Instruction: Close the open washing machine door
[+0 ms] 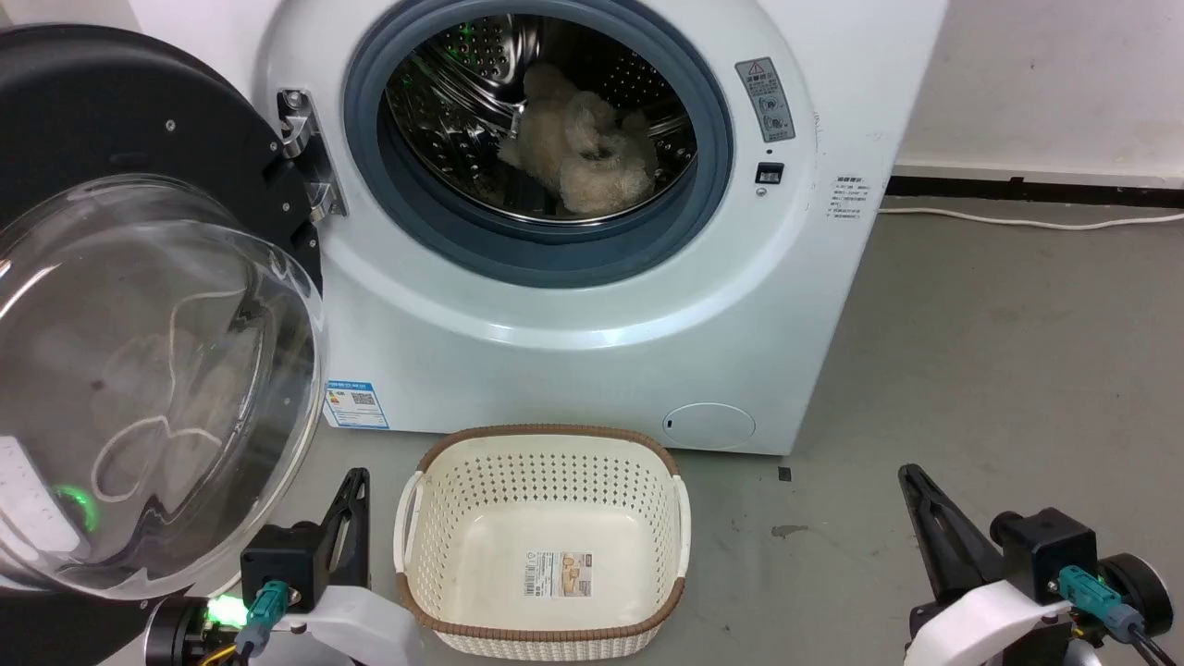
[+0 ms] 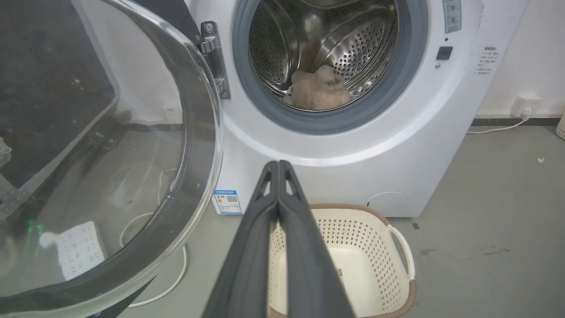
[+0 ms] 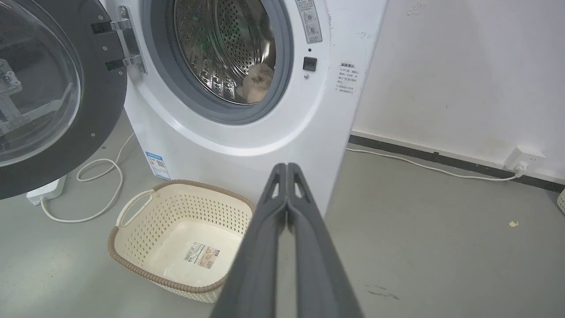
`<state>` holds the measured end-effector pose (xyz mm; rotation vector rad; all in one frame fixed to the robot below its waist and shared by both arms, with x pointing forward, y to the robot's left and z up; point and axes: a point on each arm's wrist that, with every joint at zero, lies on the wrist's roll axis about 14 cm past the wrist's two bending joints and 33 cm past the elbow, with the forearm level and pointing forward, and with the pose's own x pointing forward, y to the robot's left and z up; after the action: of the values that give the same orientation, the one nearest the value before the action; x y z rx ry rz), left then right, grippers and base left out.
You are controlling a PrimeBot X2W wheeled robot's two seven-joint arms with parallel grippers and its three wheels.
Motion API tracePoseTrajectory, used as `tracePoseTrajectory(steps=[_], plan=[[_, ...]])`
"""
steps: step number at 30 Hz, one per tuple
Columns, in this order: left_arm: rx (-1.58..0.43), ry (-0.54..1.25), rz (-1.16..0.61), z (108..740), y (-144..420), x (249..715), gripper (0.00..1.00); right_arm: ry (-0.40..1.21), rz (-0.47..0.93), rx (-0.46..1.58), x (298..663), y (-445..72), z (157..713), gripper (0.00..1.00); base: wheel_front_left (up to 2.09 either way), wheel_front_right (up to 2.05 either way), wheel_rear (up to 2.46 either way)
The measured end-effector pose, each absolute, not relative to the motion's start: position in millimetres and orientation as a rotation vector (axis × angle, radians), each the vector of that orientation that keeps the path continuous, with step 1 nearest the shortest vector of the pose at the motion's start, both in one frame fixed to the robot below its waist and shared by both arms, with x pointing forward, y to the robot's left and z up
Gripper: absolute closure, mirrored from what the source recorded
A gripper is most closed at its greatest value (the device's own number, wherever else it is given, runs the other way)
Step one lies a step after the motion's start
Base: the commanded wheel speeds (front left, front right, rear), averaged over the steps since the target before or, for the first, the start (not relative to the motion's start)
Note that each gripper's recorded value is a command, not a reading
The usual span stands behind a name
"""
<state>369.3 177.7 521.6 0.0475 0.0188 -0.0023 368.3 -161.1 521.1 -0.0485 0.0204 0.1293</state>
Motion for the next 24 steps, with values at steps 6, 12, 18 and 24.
tracePoseTrajectory(steps=[6,12,18,24], plan=[[0.047,0.020,-0.004,521,177,369,0.00,0.023,0.128,-0.045,368,-161,520,0.00,0.00,0.00,0.00],[0.048,0.010,-0.006,522,177,368,0.00,0.018,0.131,-0.042,369,-161,520,0.00,0.00,0.00,0.00],[0.051,-0.003,0.001,525,180,365,0.00,0.008,0.144,-0.036,370,-156,521,0.00,0.00,0.00,0.00],[0.055,-0.021,0.021,528,187,360,0.00,-0.010,0.172,-0.034,373,-147,524,0.00,0.00,0.00,0.00]])
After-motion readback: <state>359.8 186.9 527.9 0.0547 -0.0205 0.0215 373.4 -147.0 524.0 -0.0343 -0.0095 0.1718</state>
